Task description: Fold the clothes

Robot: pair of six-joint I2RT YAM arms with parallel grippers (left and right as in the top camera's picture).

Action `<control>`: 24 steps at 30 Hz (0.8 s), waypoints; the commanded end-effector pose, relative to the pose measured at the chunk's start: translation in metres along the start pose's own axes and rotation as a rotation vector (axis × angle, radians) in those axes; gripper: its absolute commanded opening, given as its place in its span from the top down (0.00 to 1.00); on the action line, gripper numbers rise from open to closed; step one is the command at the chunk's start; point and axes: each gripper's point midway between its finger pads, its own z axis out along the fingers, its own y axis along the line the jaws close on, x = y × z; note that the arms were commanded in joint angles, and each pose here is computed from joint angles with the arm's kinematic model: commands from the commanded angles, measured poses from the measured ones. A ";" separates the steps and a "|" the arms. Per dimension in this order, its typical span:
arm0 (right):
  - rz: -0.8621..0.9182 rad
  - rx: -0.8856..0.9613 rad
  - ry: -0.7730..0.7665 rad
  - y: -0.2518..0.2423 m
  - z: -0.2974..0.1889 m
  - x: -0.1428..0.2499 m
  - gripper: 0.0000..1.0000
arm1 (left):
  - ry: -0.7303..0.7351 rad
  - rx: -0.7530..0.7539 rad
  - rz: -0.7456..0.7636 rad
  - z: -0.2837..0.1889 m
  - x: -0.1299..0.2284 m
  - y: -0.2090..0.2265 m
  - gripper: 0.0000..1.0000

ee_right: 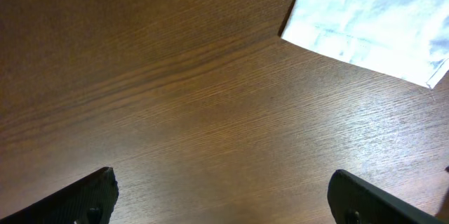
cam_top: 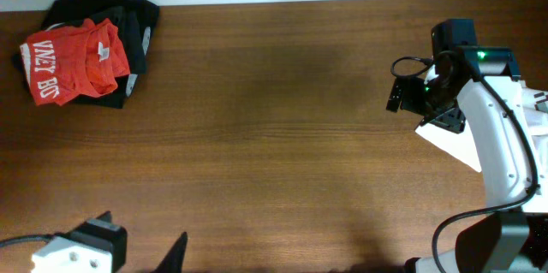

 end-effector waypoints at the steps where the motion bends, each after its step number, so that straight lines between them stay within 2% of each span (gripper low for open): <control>1: 0.002 0.016 -0.014 -0.003 -0.002 -0.003 0.01 | -0.002 0.139 0.002 0.002 0.004 -0.019 0.01; 4: 0.002 0.016 -0.014 -0.003 -0.002 -0.003 0.01 | -0.114 0.233 0.067 0.025 -0.011 -0.016 0.01; 6: 0.003 0.016 -0.014 -0.003 -0.002 -0.003 0.01 | -0.202 0.247 0.114 0.050 -0.006 -0.009 0.01; 9: 0.002 0.016 -0.014 -0.003 -0.002 -0.003 0.01 | -0.263 0.102 -0.134 0.090 0.021 0.031 0.01; 10: 0.002 0.016 -0.014 -0.003 -0.002 -0.003 0.01 | -0.292 0.057 -0.171 0.104 0.034 0.044 0.01; 16: 0.002 0.016 -0.014 -0.003 -0.002 -0.003 0.01 | -0.475 -0.114 -0.148 0.169 0.082 0.091 0.01; 20: 0.002 0.016 -0.014 -0.003 -0.002 -0.003 0.01 | -0.581 -0.195 -0.156 0.187 0.103 0.112 0.01; 21: 0.002 0.016 -0.014 -0.003 -0.002 -0.003 0.01 | -0.590 -0.209 -0.202 0.190 0.110 0.117 0.01; 24: 0.002 0.016 -0.014 -0.003 -0.002 -0.003 0.01 | -0.581 -0.334 -0.463 0.203 0.143 0.151 0.01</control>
